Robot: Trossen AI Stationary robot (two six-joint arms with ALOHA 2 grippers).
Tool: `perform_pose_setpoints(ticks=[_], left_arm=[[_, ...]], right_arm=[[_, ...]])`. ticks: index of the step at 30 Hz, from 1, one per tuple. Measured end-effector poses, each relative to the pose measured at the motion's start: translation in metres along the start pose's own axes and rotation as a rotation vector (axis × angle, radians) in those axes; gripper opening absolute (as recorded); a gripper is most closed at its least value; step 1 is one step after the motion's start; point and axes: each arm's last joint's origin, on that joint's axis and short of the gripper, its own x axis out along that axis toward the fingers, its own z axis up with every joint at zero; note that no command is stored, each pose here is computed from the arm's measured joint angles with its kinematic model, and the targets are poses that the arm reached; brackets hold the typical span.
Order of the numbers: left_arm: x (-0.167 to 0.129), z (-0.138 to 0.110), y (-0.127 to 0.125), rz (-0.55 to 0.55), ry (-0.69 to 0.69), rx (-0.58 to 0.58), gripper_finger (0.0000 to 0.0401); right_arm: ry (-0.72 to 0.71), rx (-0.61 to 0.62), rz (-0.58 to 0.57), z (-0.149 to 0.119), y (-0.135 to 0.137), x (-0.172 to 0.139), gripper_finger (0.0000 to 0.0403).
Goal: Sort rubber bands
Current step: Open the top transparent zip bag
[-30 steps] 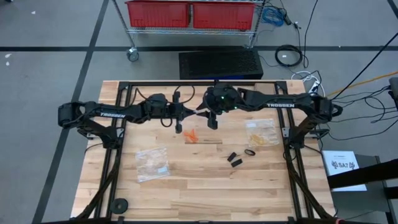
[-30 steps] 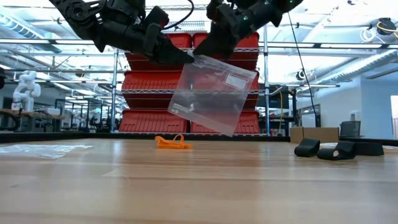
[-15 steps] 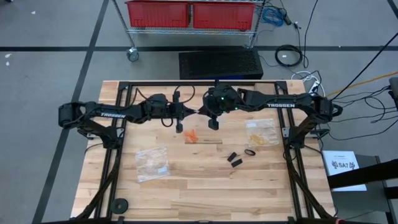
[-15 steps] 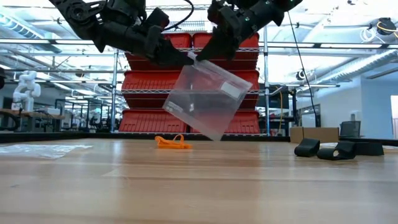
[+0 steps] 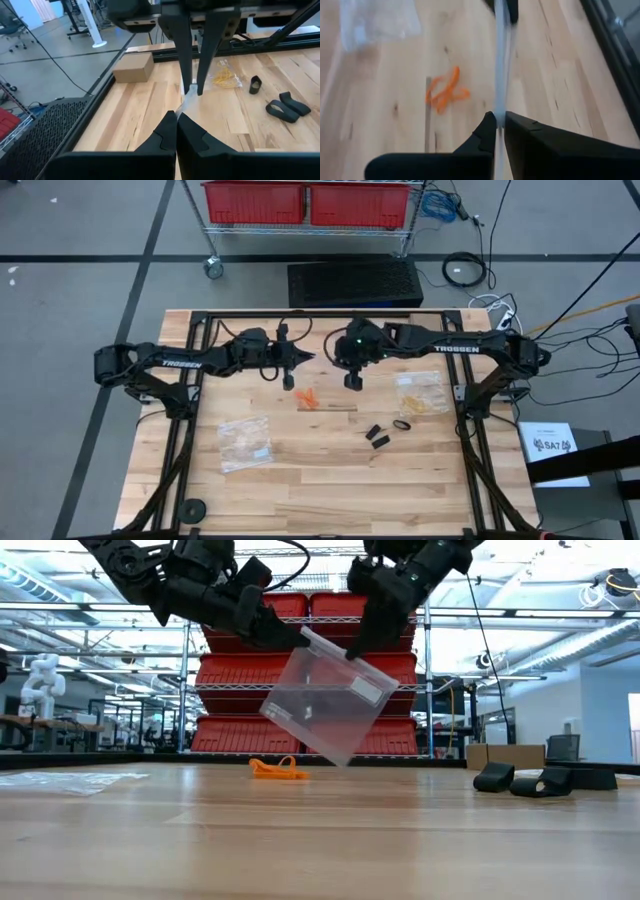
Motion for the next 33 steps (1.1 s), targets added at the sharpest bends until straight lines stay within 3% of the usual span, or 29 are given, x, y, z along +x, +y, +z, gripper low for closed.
perform_pose_setpoints(ticks=[19,26,33], left_arm=[[0.0,0.0,0.001,0.006,0.001,-0.003,0.0],[-0.001,-0.002,0.001,0.007,0.025,-0.025,0.0],[-0.001,-0.005,0.0,0.001,0.053,-0.053,0.0]], right_arm=[[0.294,0.04,0.009,-0.028,0.003,-0.004,0.0004],[0.289,0.058,-0.002,-0.025,0.003,-0.014,0.0059],[0.112,0.031,-0.058,0.003,0.0,-0.026,0.0105]])
